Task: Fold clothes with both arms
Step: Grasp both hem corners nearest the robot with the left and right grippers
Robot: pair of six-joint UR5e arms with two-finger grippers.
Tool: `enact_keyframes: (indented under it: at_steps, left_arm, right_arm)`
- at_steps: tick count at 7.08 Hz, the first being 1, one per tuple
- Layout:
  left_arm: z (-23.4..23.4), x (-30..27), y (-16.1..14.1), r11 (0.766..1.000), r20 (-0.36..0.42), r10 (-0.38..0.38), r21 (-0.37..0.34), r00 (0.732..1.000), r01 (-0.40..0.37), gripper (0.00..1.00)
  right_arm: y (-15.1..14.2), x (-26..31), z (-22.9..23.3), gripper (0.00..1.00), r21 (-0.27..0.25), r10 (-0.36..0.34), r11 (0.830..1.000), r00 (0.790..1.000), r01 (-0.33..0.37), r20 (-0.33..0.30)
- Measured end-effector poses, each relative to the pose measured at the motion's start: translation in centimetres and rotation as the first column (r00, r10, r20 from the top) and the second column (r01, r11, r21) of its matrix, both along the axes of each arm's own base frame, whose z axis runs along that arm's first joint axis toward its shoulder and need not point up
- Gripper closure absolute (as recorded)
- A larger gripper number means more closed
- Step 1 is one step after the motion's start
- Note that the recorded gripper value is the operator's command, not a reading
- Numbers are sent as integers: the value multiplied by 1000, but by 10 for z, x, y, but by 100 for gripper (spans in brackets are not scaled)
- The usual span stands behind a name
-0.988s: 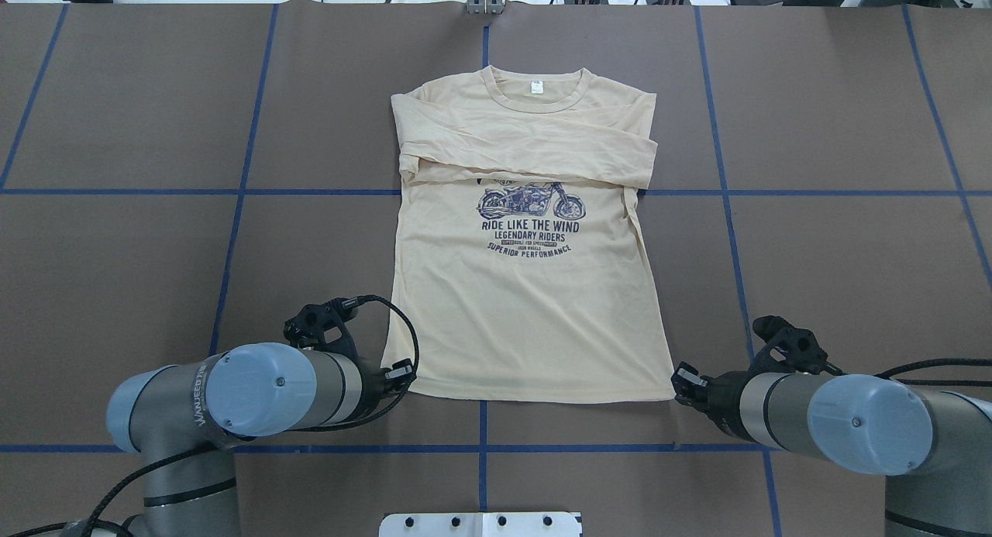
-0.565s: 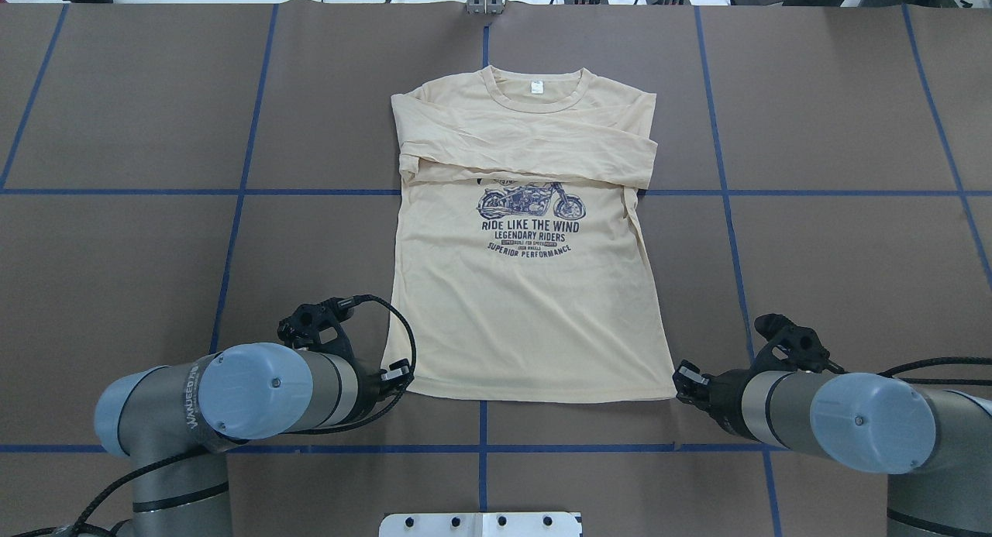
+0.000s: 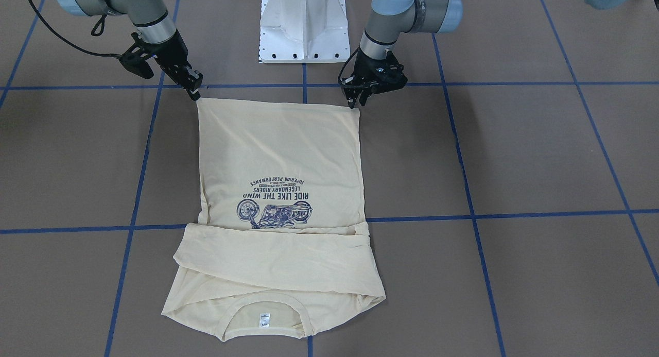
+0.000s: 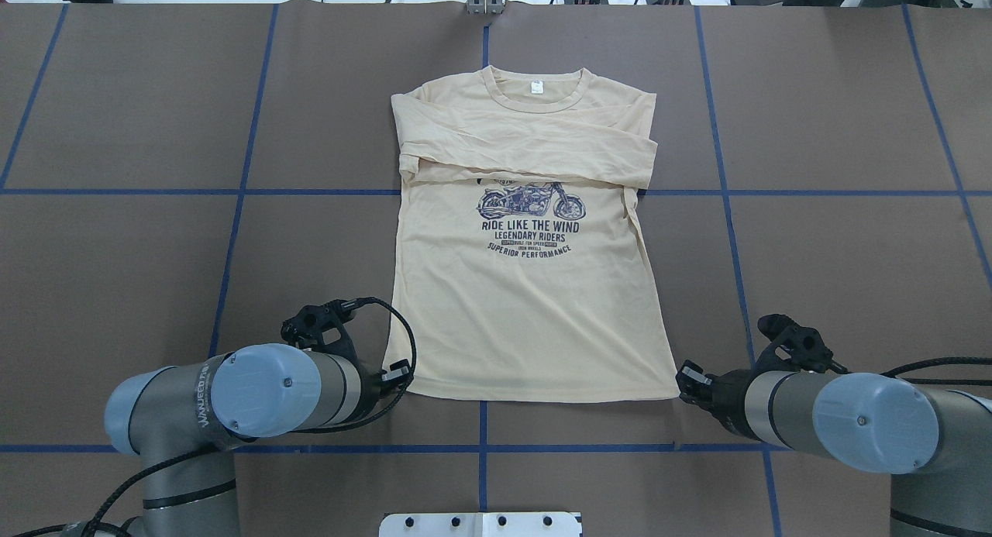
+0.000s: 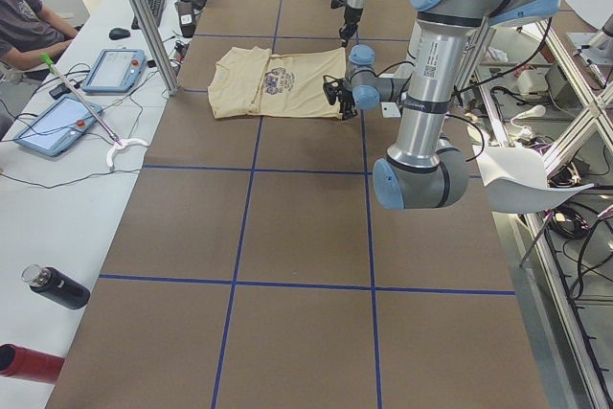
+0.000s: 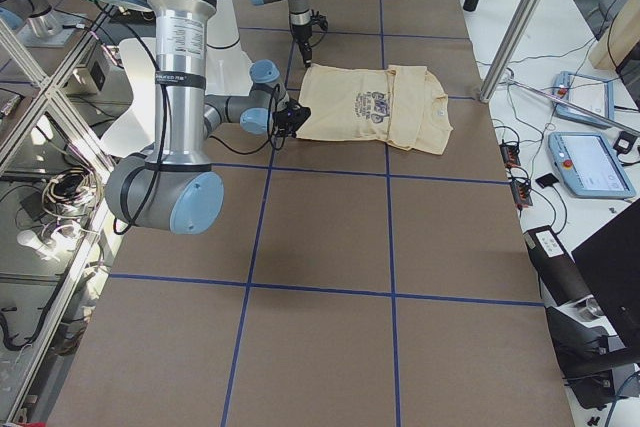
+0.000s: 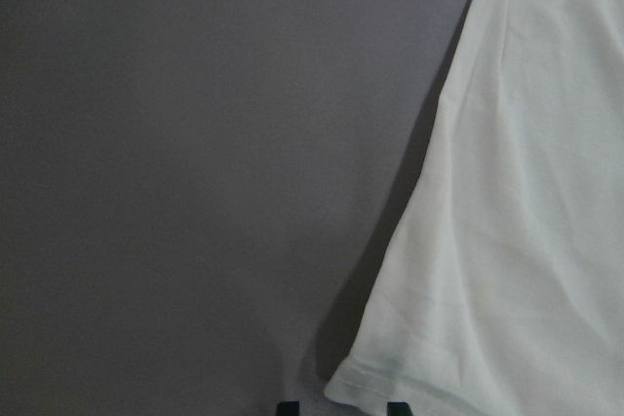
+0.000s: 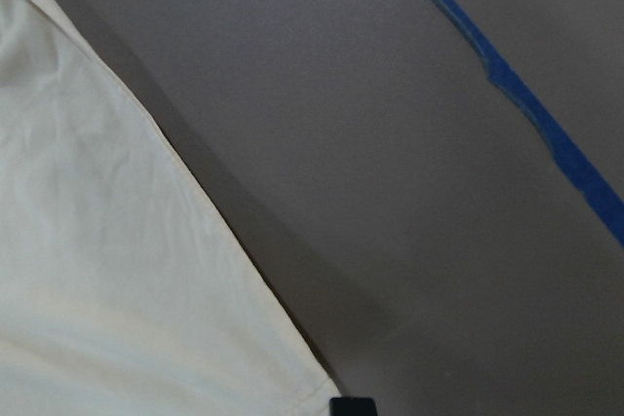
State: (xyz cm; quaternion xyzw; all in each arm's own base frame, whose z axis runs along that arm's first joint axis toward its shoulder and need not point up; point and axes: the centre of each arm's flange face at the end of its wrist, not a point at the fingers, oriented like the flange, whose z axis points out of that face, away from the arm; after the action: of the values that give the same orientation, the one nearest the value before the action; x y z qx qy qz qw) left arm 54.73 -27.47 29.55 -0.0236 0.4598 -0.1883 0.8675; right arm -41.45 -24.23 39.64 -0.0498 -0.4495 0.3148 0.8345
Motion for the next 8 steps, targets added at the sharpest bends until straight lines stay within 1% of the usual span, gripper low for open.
enact_keyframes:
  at_steps: [2,3,4,5,6,8]
  left_arm:
    - [2,1,-2,1000,3,-3,1,1000,3,62]
    - [2,1,-3,1000,4,-4,1,1000,4,66]
    - [1,2,-3,1000,2,-4,1,1000,4,75]
    - [1,3,-3,1000,2,-5,0,1000,5,94]
    - [1,7,-5,1000,4,-8,-2,1000,8,100]
    - [-2,9,-10,1000,5,-25,7,1000,25,100]
  right_arm:
    - [0,0,0,100,0,0,1000,1000,0,-1]
    - [0,1,1,100,0,0,1000,1000,0,-2]
    - [0,1,1,100,-1,1,1000,1000,-1,-3]
    - [0,2,2,100,-1,1,1000,1000,-1,-4]
    - [0,2,2,100,-1,2,1000,1000,-2,-5]
    - [-1,2,2,100,-1,3,1000,1000,-3,-4]
